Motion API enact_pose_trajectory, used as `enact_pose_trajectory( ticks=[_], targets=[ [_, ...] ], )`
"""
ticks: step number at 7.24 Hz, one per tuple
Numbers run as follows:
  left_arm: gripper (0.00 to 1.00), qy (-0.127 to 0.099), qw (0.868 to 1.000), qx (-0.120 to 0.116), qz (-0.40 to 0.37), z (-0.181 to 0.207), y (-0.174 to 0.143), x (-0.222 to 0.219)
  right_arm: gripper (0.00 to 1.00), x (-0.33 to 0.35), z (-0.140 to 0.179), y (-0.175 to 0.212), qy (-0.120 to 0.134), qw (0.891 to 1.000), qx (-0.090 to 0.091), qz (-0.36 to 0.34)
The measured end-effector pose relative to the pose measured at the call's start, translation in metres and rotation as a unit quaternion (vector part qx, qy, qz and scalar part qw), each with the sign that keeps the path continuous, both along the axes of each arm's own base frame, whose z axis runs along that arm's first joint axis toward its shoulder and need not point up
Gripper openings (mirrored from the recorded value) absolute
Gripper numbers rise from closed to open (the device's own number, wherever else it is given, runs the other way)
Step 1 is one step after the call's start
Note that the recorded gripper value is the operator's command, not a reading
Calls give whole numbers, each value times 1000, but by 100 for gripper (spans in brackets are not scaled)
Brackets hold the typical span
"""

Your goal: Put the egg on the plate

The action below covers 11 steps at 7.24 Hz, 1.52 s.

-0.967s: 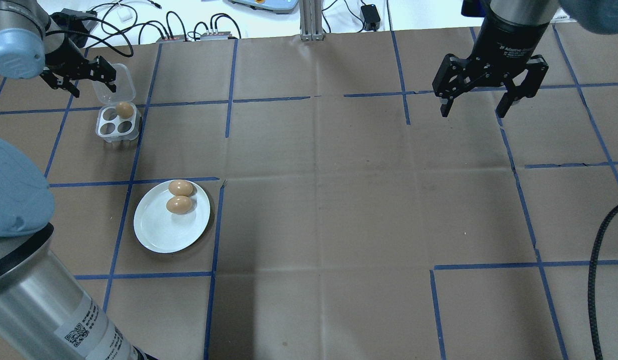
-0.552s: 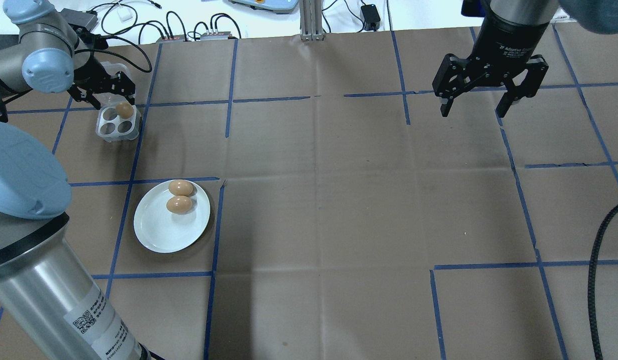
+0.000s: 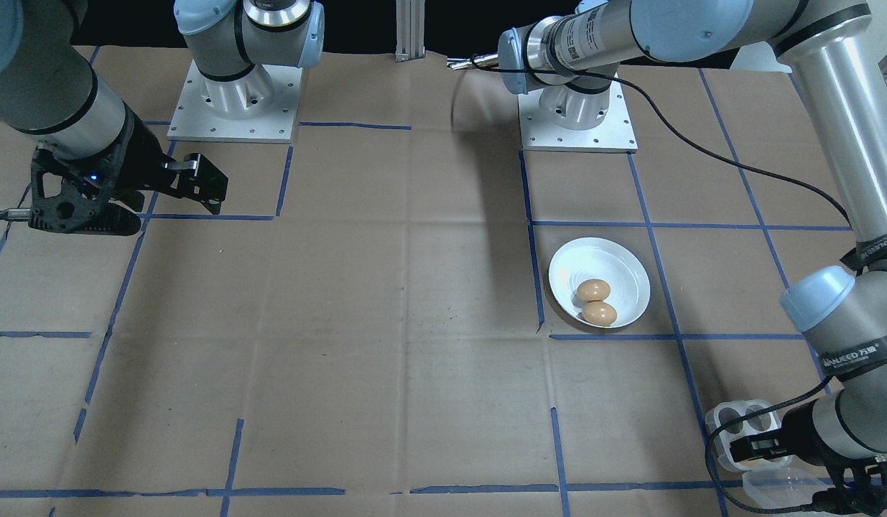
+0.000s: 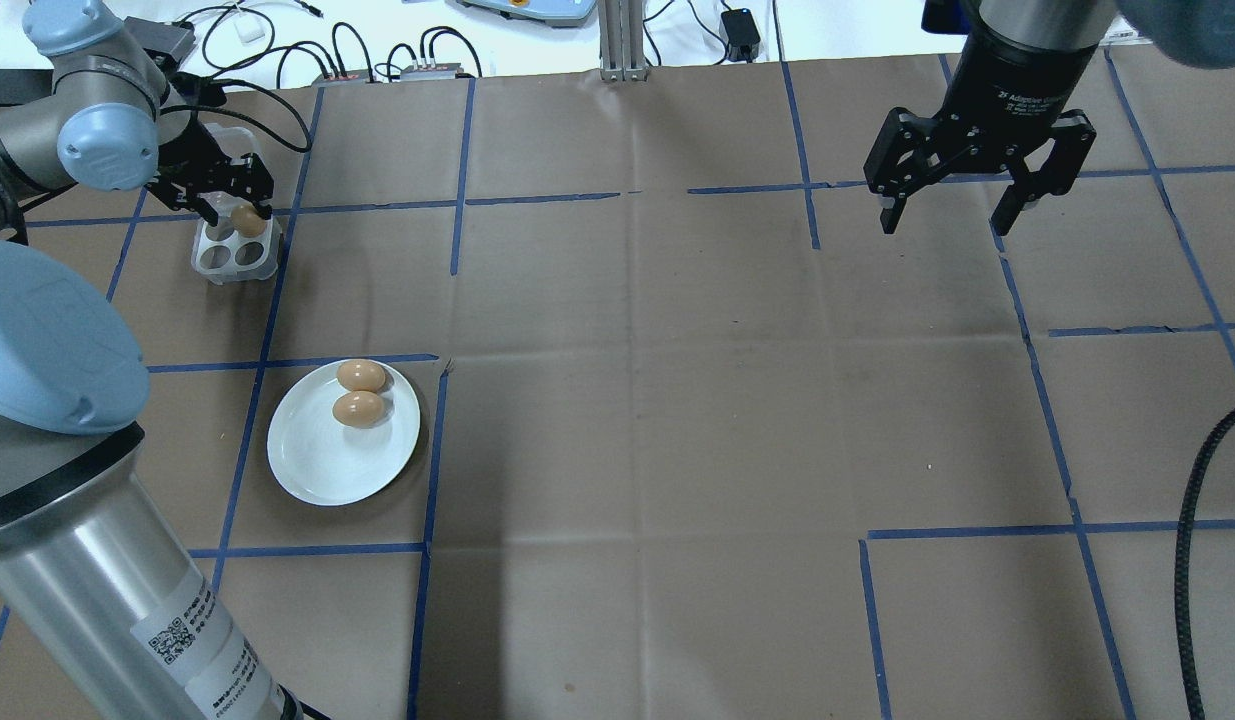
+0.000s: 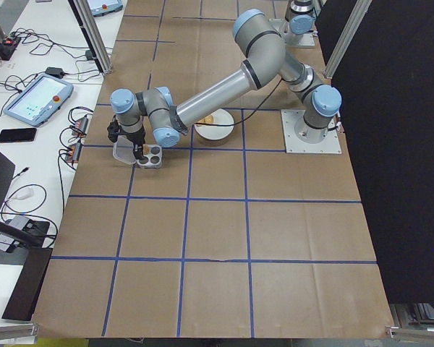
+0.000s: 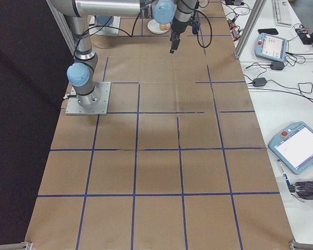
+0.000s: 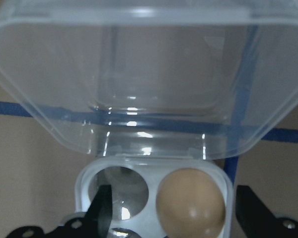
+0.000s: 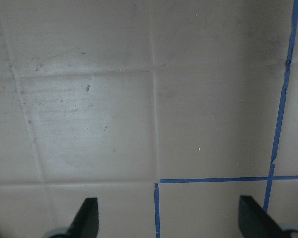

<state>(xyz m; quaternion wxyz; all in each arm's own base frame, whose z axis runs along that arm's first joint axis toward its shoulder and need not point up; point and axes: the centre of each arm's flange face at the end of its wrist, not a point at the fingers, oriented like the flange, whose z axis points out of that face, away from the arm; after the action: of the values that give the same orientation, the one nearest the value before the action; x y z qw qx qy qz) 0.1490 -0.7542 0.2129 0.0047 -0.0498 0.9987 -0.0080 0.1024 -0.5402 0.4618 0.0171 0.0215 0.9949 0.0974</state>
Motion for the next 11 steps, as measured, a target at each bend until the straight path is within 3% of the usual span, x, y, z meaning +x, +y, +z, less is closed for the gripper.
enact_pose_trajectory(
  ticks=[3,4,5,8,11],
  targets=[
    [50,2,1000,0,2,0,0,-1,100,0,0,0,0,1000,0,0],
    [27,2,1000,0,2,0,0,-1,100,0,0,0,0,1000,0,0],
    [14,2,1000,1,3,1,1,-1,100,0,0,0,0,1000,0,0],
    [10,-1,1000,-4,5,19,2,-1,100,0,0,0,0,1000,0,0],
    [5,-3,1000,2,7,101,31,-10,100,0,0,0,0,1000,0,0]
  ],
)
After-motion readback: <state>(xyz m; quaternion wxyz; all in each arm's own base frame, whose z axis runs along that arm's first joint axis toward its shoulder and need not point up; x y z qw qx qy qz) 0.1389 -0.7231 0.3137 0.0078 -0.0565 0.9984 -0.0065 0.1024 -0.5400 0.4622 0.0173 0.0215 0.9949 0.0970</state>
